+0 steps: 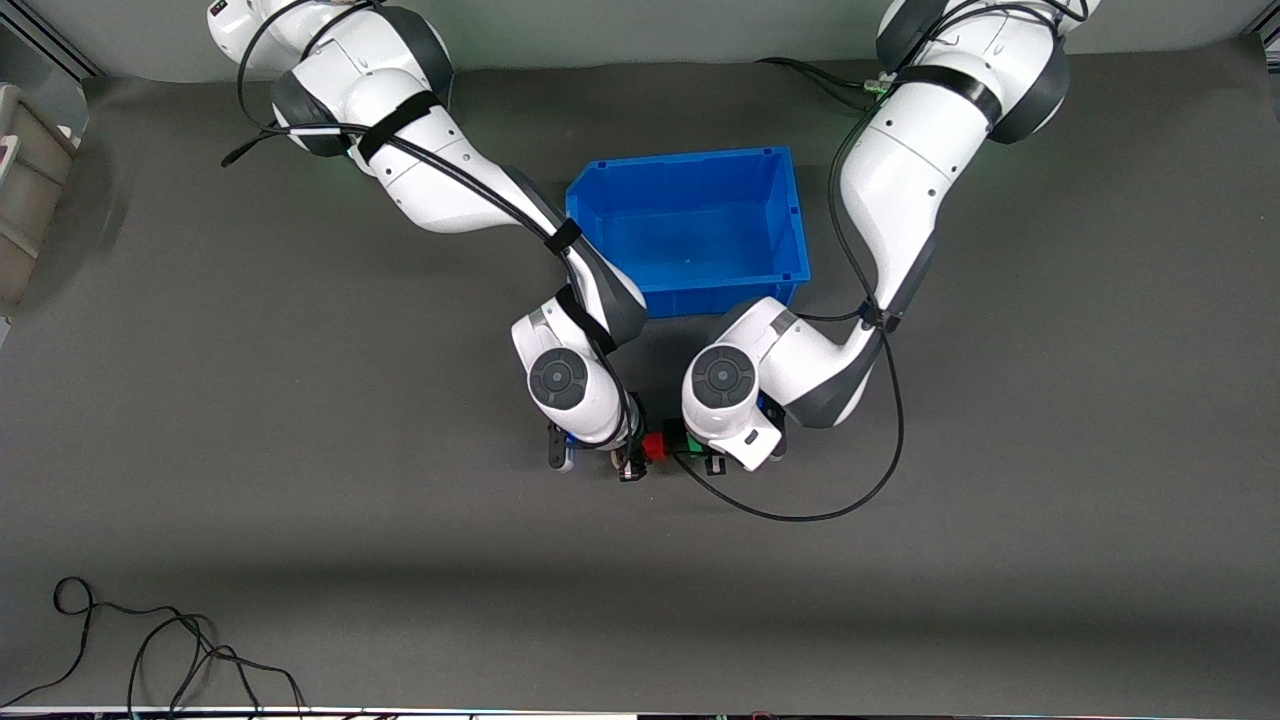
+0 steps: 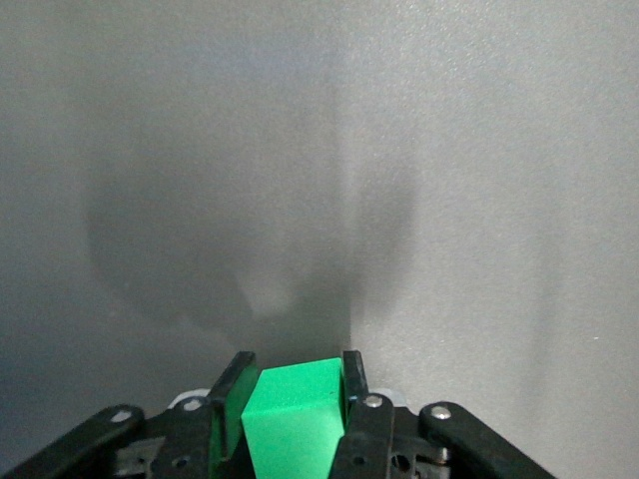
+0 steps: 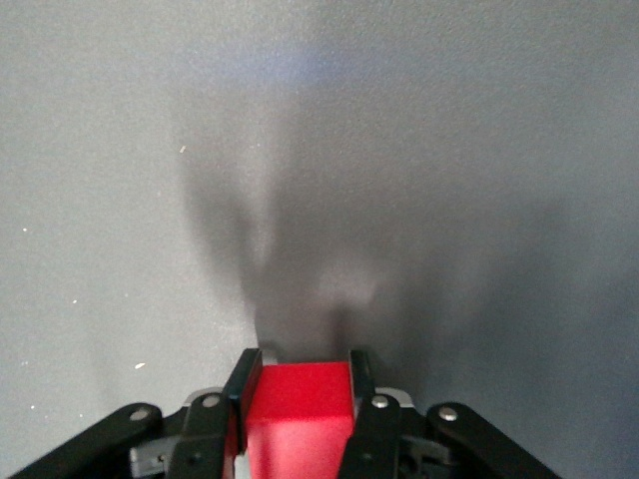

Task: Attach green and red cubes to black cube
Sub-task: 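Press the red and green cubes against the black cube with both grippers, then open both grippers and lift them off the joined cubes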

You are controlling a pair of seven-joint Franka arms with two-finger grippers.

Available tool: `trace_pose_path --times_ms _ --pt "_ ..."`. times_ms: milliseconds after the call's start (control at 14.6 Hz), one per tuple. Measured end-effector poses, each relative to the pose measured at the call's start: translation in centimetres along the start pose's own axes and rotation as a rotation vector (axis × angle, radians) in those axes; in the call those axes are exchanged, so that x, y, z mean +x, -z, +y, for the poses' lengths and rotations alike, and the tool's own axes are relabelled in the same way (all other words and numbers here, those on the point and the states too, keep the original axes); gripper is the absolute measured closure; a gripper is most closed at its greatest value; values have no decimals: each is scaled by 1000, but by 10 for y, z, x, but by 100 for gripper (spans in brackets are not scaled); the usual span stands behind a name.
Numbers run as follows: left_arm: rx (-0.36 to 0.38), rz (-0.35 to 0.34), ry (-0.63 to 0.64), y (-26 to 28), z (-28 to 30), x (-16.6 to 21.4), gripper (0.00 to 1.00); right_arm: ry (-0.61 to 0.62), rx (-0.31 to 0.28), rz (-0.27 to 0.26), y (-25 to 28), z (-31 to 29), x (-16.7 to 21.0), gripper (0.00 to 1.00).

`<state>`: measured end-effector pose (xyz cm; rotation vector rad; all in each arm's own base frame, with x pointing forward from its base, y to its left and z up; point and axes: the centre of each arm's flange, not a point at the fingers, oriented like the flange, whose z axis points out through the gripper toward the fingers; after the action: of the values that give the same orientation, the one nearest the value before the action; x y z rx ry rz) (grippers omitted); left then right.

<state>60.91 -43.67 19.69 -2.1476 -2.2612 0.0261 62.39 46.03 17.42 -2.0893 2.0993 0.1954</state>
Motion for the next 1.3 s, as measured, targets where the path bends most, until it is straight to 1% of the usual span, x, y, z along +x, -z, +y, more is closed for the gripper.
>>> trace_pose_path --times_ms 684,752,821,889,957,1094,1162,1299 --pt "8 10 -10 -1 -1 1 59 3 -11 6 -9 4 0 60" --pt "10 12 -11 -1 -1 1 54 3 -11 6 -9 4 0 60" --pt "12 14 -14 -2 -1 1 45 3 -11 6 -9 4 0 60" --pt "13 15 -24 -2 -1 2 36 3 -11 6 -9 4 0 60" --pt "16 18 -37 -2 -2 2 24 3 -11 6 -9 4 0 60" --pt "27 28 -49 -3 -2 4 4 3 -11 6 -9 4 0 60" --pt "28 31 -48 -2 -1 5 0 3 -11 6 -9 4 0 60" --pt "21 28 -42 4 9 17 0 3 -11 6 -9 4 0 60"
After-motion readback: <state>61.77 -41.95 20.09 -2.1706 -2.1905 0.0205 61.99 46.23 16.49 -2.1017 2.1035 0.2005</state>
